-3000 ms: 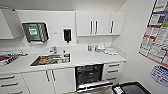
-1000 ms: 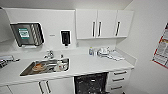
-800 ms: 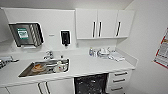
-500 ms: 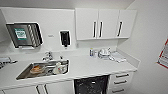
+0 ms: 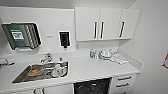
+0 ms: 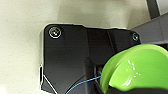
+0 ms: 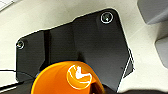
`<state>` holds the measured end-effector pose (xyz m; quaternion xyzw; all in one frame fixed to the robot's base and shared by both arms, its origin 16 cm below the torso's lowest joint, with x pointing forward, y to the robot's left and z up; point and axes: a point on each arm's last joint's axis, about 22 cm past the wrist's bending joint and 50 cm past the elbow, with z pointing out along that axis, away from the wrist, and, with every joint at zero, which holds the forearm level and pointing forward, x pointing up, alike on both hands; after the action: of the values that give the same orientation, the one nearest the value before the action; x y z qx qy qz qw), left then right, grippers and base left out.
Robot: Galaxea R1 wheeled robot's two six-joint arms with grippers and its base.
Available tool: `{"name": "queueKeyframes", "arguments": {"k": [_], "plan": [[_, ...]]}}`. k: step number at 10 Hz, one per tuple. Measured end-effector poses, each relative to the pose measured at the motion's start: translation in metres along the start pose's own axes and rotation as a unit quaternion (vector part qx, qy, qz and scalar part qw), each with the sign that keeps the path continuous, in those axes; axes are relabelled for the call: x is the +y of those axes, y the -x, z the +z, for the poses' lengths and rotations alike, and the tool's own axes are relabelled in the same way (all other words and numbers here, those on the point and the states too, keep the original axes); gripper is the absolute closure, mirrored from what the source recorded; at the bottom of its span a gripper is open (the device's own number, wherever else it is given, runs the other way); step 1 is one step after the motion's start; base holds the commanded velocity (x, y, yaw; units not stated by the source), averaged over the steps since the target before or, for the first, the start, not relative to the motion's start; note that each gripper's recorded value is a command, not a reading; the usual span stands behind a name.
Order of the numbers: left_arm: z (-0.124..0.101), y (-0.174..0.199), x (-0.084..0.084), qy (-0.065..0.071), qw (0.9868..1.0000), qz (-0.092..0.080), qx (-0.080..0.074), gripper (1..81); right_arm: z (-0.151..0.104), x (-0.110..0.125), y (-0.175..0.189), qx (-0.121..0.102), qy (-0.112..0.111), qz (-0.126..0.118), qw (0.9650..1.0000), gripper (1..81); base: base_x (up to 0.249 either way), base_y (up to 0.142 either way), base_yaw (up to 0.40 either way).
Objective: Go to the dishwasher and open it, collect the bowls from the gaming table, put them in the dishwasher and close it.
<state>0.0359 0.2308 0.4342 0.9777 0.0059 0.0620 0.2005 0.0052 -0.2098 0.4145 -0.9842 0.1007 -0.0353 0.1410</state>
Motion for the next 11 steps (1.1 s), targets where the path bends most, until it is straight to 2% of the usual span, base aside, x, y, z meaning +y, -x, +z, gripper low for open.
{"name": "queueKeyframes", "arguments": {"k": [5,7,9,11], "plan": [[0.000,0.000,0.000,0.000,1.0000,0.000,0.000,81.1,0.000,-0.002,0.000,0.000,-0.002,0.000,1.0000,81.1,0.118,0.000,0.000],[0.000,0.000,0.001,0.001,1.0000,0.000,-0.001,81.1,0.000,-0.003,0.000,0.000,-0.003,0.000,1.0000,81.1,0.032,0.000,0.000],[0.002,0.000,0.014,0.016,0.9999,0.006,-0.002,81.1,0.000,-0.003,-0.002,0.001,-0.003,-0.005,1.0000,81.1,0.000,0.000,0.000],[-0.003,0.013,0.022,0.032,0.9993,0.019,-0.009,81.1,-0.001,-0.006,0.008,-0.006,-0.011,-0.007,0.9999,81.1,0.000,0.000,0.000]]}}
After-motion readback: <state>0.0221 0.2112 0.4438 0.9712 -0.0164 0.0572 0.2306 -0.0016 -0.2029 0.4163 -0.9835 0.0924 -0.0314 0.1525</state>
